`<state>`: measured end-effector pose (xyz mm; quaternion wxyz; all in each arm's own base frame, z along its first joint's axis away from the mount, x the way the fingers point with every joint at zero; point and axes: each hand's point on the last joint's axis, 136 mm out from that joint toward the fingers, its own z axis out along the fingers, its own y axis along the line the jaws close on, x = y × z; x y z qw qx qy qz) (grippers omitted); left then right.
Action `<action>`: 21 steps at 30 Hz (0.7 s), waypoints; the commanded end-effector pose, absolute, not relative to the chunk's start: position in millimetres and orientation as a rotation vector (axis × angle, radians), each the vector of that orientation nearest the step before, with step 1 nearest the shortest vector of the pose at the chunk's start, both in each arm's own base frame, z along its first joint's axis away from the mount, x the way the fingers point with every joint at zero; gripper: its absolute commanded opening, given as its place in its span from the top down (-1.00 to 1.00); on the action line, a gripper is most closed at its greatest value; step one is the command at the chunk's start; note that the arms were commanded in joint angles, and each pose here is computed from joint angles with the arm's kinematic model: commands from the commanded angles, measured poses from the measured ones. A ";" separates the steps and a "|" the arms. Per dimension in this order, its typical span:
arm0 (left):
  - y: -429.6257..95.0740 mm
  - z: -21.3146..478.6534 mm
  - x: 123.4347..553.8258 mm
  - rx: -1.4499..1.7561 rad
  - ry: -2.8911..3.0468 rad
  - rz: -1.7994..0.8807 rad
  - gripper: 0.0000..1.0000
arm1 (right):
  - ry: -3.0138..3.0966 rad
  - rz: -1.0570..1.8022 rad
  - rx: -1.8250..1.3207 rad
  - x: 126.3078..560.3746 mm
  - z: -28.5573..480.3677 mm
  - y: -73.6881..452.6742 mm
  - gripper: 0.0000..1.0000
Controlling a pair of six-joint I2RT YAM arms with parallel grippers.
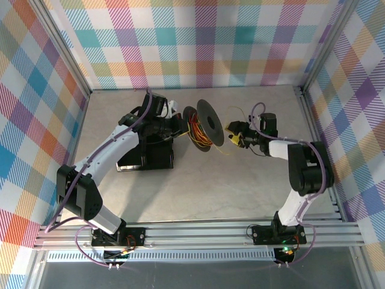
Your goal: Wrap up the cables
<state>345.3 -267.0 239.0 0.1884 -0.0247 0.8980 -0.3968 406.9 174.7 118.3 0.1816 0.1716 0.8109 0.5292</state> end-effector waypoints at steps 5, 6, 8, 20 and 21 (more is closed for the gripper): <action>-267.0 316.3 350.5 0.073 2.283 -1.132 1.00 | 2.337 1.267 0.266 372.5 145.8 163.3 -0.83; -267.1 317.7 350.3 0.077 2.280 -1.134 1.00 | 2.345 1.241 0.243 370.0 149.4 163.1 -0.93; -267.2 320.5 349.3 0.080 2.273 -1.139 1.00 | 2.372 1.180 0.235 366.2 150.2 159.5 -0.98; -257.9 339.1 340.9 0.093 2.241 -1.145 1.00 | 2.551 0.932 -0.006 349.9 152.7 175.1 -0.98; -255.2 340.0 341.0 0.088 2.239 -1.138 1.00 | 2.558 0.878 0.009 350.1 152.9 171.1 -0.98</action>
